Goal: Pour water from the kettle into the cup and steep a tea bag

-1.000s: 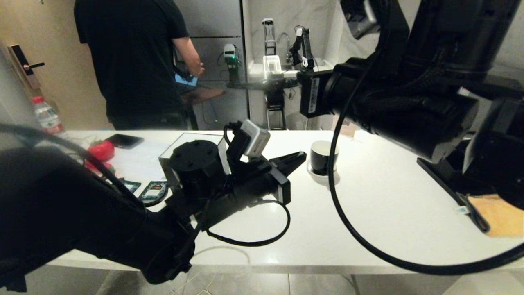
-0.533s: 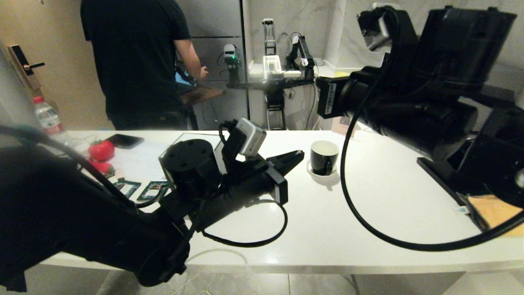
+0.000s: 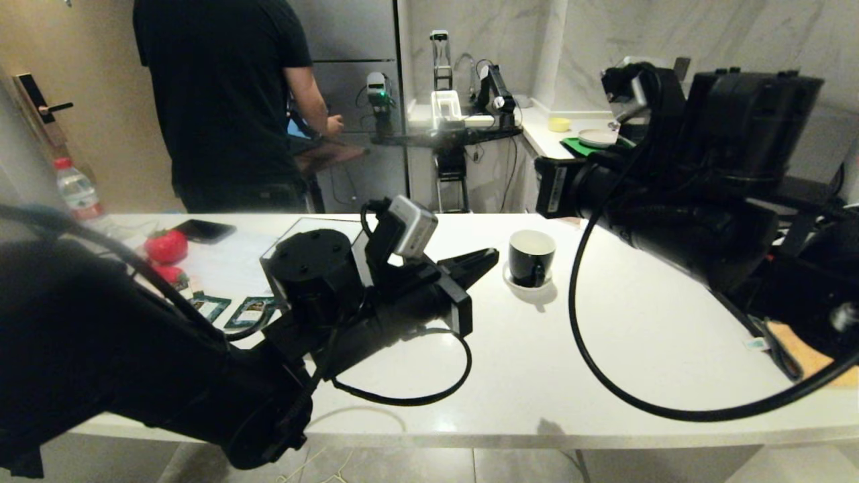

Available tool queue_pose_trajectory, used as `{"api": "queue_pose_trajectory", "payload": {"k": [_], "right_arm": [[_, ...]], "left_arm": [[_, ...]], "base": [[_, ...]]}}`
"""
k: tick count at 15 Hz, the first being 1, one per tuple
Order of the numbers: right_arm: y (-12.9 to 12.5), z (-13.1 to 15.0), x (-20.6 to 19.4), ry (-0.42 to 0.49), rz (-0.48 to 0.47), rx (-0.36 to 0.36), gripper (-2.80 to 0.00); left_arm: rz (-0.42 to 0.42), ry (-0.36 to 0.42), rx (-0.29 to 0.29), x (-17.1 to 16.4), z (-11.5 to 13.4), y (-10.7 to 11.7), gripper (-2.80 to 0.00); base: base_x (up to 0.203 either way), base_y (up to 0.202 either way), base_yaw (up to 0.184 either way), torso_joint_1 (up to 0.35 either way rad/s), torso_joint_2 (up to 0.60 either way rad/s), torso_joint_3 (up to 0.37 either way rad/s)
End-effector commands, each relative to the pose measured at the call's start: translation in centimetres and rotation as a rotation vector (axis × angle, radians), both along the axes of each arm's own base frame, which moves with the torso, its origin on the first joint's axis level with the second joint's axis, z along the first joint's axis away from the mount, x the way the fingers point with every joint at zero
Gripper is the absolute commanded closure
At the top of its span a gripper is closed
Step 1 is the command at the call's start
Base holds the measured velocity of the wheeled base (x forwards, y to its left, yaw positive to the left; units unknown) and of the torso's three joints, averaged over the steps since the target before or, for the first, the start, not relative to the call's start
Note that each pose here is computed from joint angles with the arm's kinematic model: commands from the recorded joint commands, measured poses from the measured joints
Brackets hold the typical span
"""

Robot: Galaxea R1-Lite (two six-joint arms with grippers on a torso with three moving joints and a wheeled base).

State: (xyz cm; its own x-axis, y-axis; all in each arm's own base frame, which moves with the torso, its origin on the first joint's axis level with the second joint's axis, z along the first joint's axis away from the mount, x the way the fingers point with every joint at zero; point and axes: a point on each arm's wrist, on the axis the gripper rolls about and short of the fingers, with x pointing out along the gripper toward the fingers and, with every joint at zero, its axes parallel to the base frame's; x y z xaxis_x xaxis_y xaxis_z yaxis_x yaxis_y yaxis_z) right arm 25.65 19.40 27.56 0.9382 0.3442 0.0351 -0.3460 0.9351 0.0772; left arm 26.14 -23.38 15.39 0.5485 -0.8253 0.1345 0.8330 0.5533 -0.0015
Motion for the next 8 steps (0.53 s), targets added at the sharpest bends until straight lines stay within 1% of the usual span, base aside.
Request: {"api": "queue_pose_trajectory", "payload": {"k": [1, 3, 6, 8], "right_arm": [[-0.3, -1.1, 0.0, 0.018, -0.008, -0.011, 0.0], [-0.4, -1.6, -0.1, 0.029, -0.009, -0.001, 0.0], [-0.6, -2.9, -0.2, 0.064, -0.011, -0.013, 0.0], [-0.6, -3.4, -0.2, 0.07, -0.013, 0.01, 0.0]], "left_arm": [[0.001, 0.004, 0.003, 0.2, -0.4, -0.1, 0.0], [0.002, 0.008, 0.006, 0.3, -0.5, -0.1, 0.0], [0.0, 0.01, 0.008, 0.3, -0.7, -0.2, 0.0], [0.0, 0.01, 0.008, 0.3, -0.7, -0.2, 0.0]], "base": [[0.0, 0.0, 0.0, 0.0, 0.0, 0.0], [0.0, 0.0, 0.0, 0.0, 0.0, 0.0], [0.0, 0.0, 0.0, 0.0, 0.0, 0.0], [0.0, 0.0, 0.0, 0.0, 0.0, 0.0]]}}
